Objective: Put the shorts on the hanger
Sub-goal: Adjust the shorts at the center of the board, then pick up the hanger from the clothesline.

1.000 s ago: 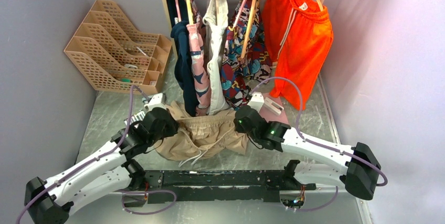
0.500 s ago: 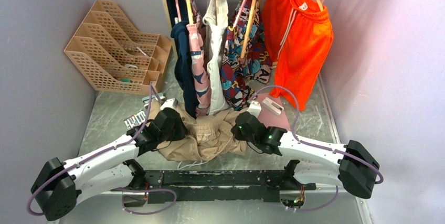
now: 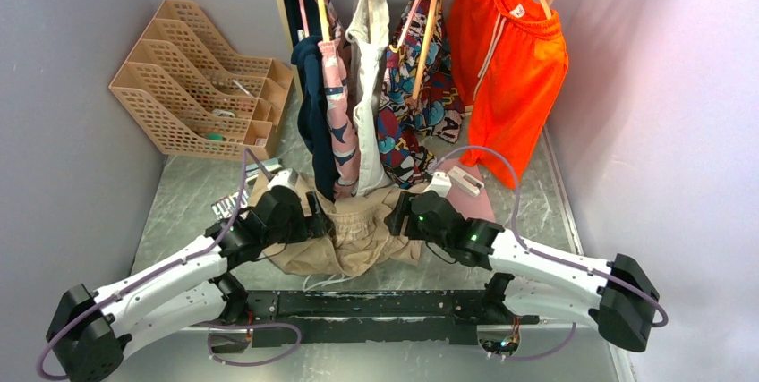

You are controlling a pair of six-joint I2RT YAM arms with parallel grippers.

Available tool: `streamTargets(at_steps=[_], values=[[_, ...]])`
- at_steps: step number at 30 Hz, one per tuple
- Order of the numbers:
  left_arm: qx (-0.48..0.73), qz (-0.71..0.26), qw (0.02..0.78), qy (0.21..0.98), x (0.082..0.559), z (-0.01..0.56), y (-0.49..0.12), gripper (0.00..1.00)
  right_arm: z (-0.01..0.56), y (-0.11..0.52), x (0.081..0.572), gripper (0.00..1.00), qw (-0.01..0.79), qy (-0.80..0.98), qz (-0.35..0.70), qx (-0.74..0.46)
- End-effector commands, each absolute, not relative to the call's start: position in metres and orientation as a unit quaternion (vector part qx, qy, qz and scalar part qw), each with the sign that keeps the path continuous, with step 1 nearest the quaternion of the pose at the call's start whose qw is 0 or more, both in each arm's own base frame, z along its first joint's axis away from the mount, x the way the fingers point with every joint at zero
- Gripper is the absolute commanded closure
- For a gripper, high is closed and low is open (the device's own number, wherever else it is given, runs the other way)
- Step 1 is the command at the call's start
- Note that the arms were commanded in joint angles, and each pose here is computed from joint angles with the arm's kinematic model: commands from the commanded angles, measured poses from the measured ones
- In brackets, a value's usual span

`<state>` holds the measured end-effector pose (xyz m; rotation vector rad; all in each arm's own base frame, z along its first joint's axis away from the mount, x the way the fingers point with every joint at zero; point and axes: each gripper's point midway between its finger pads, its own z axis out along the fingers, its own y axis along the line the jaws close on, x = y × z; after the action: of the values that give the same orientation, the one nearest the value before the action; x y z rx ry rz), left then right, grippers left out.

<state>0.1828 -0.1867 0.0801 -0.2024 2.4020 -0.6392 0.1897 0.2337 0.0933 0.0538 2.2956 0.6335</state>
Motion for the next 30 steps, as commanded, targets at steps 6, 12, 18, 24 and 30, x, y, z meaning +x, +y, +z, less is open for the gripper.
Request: streamTargets(at_steps=[6,12,18,24,30], values=[[-0.091,-0.261,0.366,0.889,0.187,0.163,-0.176,0.01,0.193,0.228,0.185,0.00,0.417,0.862,0.286,-0.033],[-0.062,-0.235,0.425,0.872,0.187,0.205,-0.152,0.01,0.316,0.221,0.197,0.02,0.518,0.798,0.296,-0.085],[-0.072,-0.201,0.479,0.851,0.192,0.209,-0.125,0.00,0.421,0.196,0.249,0.10,0.630,0.754,0.187,-0.017],[-0.062,-0.253,0.467,0.845,0.183,0.196,-0.140,0.04,0.484,0.203,0.296,0.13,0.672,0.727,0.142,0.010],[-0.034,-0.252,0.488,0.835,0.184,0.210,-0.139,0.03,0.485,0.176,0.360,0.19,0.663,0.734,0.138,0.054]])
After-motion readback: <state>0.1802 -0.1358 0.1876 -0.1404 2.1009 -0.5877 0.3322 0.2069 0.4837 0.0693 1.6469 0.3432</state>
